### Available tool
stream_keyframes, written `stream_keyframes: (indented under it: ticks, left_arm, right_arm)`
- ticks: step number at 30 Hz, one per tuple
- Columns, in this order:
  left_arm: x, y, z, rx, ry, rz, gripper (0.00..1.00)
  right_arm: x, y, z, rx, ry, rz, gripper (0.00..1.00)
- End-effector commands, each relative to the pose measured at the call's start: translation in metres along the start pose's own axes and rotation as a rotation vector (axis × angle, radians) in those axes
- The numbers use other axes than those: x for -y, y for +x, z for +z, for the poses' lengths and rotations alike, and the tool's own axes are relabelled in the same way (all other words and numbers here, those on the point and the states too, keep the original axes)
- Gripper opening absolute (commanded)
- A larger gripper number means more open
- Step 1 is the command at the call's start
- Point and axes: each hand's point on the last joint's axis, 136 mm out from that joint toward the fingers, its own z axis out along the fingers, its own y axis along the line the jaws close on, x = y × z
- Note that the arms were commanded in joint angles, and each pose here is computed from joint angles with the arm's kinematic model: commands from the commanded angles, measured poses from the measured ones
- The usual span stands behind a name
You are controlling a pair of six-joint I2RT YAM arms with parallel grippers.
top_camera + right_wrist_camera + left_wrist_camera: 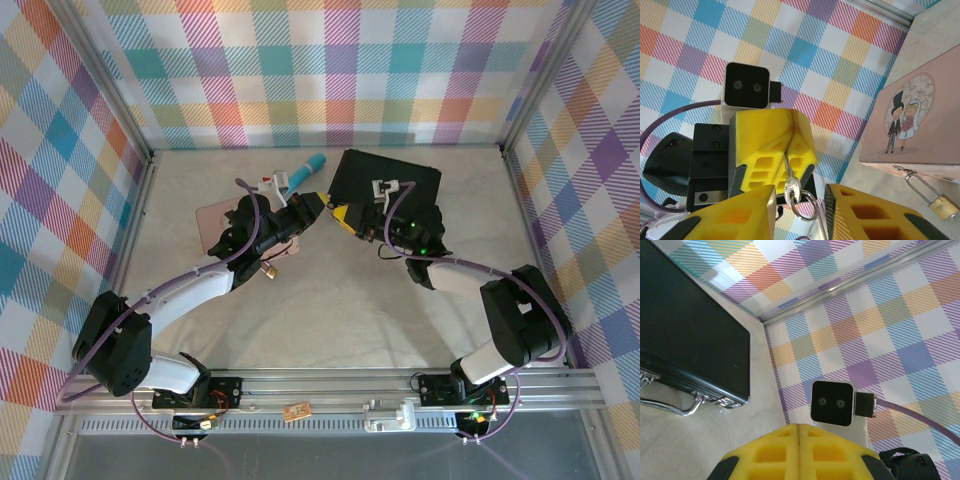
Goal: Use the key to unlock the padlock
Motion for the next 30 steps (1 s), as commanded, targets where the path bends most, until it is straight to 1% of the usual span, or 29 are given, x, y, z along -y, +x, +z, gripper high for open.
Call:
stream_keyframes:
  ticks: [1, 6, 13, 20, 25, 28, 30]
  left_arm:
    - [0.013, -0.004, -0.007, 0.029, 0.042, 0.014, 0.0]
    - [0.012, -0.004, -0.008, 0.033, 0.038, 0.014, 0.0]
    - [0.01, -0.004, -0.008, 0.038, 0.033, 0.013, 0.0]
    - [0.011, -0.003, -0.008, 0.036, 0.036, 0.013, 0.0]
    - [0.012, -0.002, -0.008, 0.034, 0.039, 0.012, 0.0]
    - [0.012, -0.001, -0.008, 0.034, 0.039, 0.011, 0.0]
    - [0.012, -0.001, -0.008, 0.038, 0.04, 0.012, 0.0]
  right_arm:
    - [-0.016, -0.006, 0.007, 0.011, -0.059, -0.029, 0.32]
    - [-0.017, -0.003, 0.01, 0.006, -0.072, -0.023, 0.31]
    - [-0.02, -0.001, 0.012, 0.0, -0.08, -0.026, 0.28]
    - [-0.02, -0.003, 0.014, 0.005, -0.087, -0.026, 0.2]
    - [-0.021, -0.006, 0.016, 0.007, -0.098, -0.026, 0.18]
    - [-0.021, -0.006, 0.018, 0.004, -0.106, -0.022, 0.13]
    - [-0.021, -0.007, 0.018, 0.008, -0.108, -0.023, 0.06]
